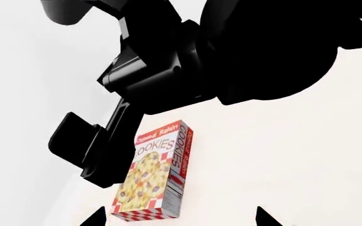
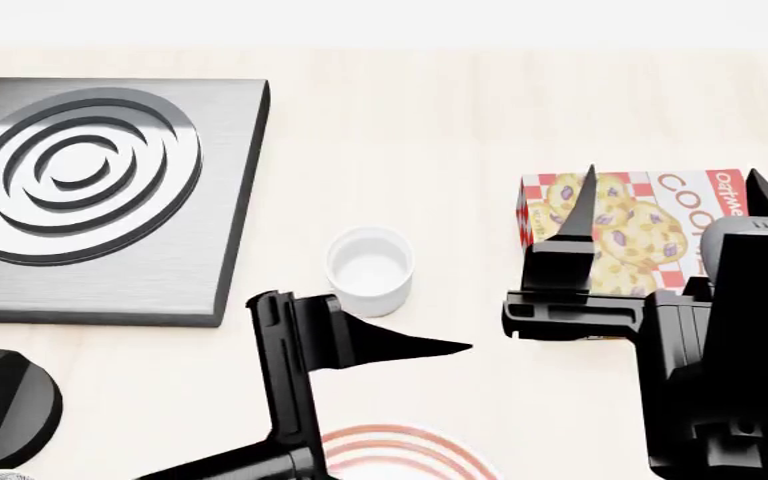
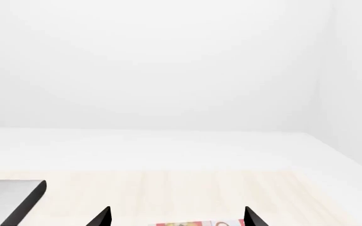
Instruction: Pick the akita bowl on the stove and place it on the plate.
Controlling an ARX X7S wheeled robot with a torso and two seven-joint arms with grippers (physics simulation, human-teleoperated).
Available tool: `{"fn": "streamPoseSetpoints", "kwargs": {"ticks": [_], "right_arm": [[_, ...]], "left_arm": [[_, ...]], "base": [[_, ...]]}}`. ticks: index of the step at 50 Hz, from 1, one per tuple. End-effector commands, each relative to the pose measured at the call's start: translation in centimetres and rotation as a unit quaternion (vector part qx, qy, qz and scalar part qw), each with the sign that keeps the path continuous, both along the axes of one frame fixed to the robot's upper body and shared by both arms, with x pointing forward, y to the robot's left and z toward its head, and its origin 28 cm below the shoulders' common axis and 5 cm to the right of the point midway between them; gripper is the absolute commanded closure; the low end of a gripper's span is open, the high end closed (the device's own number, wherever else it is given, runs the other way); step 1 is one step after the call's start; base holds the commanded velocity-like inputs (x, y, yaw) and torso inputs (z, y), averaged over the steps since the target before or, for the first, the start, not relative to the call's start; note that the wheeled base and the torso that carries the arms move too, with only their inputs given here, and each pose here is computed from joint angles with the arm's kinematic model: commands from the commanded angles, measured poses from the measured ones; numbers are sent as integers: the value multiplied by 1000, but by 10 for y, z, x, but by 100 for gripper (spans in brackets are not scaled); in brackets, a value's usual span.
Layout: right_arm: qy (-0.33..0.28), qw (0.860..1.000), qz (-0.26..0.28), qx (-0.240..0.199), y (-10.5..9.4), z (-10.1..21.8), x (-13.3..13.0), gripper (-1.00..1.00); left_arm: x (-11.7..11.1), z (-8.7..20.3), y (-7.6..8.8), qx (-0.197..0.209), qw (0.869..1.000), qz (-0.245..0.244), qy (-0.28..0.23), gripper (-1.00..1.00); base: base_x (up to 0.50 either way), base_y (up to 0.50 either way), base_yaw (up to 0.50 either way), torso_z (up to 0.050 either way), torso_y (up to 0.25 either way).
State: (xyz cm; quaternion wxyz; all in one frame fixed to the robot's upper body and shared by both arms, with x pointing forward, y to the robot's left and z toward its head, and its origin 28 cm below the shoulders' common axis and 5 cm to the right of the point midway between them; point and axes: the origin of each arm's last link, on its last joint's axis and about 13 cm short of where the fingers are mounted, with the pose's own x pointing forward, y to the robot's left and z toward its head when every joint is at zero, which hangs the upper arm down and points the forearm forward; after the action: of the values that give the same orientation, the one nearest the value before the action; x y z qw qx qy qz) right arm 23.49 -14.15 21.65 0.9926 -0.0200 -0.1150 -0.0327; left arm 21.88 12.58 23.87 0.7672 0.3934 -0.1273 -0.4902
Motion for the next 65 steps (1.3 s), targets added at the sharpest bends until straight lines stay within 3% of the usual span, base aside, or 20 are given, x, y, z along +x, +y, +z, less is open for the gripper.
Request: {"fn": "streamPoseSetpoints", "kwargs": {"ticks": [1, 24, 45, 65], "right_arm": [[0, 1000, 0, -1, 0, -1, 1, -100], [0, 1000, 0, -3, 0, -1, 1, -100], [1, 1000, 1, -5, 0, -1, 0, -100], [0, 1000, 0, -5, 0, -1, 1, -100]], "left_arm": [[7, 0, 11, -12, 1000, 24, 7, -100], [17, 7, 31, -60, 995, 73, 17, -100], [19, 26, 42, -151, 983, 96, 38, -100], [20, 34, 50, -205, 972, 105, 50, -100]], "base": [[0, 0, 0, 0, 0], [0, 0, 0, 0, 0], [0, 0, 0, 0, 0], [0, 0, 0, 0, 0]]}}
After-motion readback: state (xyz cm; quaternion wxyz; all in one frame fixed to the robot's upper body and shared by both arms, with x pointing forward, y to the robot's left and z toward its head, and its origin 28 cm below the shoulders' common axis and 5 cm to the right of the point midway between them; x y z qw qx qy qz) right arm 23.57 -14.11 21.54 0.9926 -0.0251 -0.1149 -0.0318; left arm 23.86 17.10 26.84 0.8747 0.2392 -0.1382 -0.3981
